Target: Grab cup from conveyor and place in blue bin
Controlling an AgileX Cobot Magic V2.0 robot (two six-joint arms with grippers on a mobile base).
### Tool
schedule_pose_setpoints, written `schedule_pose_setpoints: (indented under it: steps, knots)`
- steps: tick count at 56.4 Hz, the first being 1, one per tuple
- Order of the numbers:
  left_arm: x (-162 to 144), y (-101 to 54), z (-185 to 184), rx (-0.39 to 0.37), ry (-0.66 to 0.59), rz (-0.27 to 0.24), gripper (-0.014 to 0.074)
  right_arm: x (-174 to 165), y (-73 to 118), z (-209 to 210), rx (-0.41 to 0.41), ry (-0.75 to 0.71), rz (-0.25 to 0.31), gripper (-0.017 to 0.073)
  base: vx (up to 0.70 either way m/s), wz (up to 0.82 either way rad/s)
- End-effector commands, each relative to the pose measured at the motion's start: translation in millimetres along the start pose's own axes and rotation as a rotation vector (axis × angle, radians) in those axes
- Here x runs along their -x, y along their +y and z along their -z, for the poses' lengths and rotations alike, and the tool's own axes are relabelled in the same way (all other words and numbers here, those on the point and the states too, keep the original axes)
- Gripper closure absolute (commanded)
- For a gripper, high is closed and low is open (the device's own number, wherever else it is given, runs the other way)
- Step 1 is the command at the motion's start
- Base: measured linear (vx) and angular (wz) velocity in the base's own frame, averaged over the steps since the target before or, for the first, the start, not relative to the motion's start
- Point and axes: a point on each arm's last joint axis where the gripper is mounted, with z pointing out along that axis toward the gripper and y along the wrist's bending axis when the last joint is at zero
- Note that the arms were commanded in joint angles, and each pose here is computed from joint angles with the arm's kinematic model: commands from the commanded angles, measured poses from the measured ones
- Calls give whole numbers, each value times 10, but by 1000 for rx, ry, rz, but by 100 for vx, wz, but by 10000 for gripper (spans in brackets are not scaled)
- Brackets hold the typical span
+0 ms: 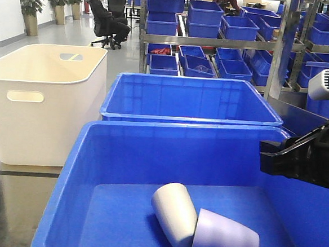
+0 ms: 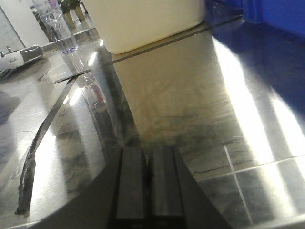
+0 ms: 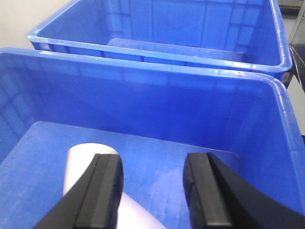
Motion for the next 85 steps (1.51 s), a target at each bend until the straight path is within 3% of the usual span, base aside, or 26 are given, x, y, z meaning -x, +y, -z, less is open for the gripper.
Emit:
schedule_pose_setpoints:
  steps: [1,44,52,60,68,77,81,85]
  knots:
    - [70,-13,-3,-15,-74,-3,459,172,7,114,8,-122,7,193,0,0]
    - [70,-13,-3,-15,-74,-3,459,173,6,117,7,-123,7,193,0,0]
    - [70,-13,-3,-15,-74,-3,459,224,4,328,12,-178,6,193,0,0]
    - [70,-13,-3,-15,-74,-3,459,256,12,753,45,-286,-33,193,0,0]
    - [70,-13,-3,-15,-74,-3,459,-3,7,1040,89,-363,-87,195,0,0]
    - [70,-13,-3,-15,-74,-3,459,-545,-29,1237,120,-441,-125,225,0,0]
    - [70,-13,-3,-15,-74,-3,459,-806,-46,1325,126,-459,-113,251,0,0]
    - [70,-13,-3,-15,-74,-3,459,-1054,-66,1395,115,-473,-59,281,0,0]
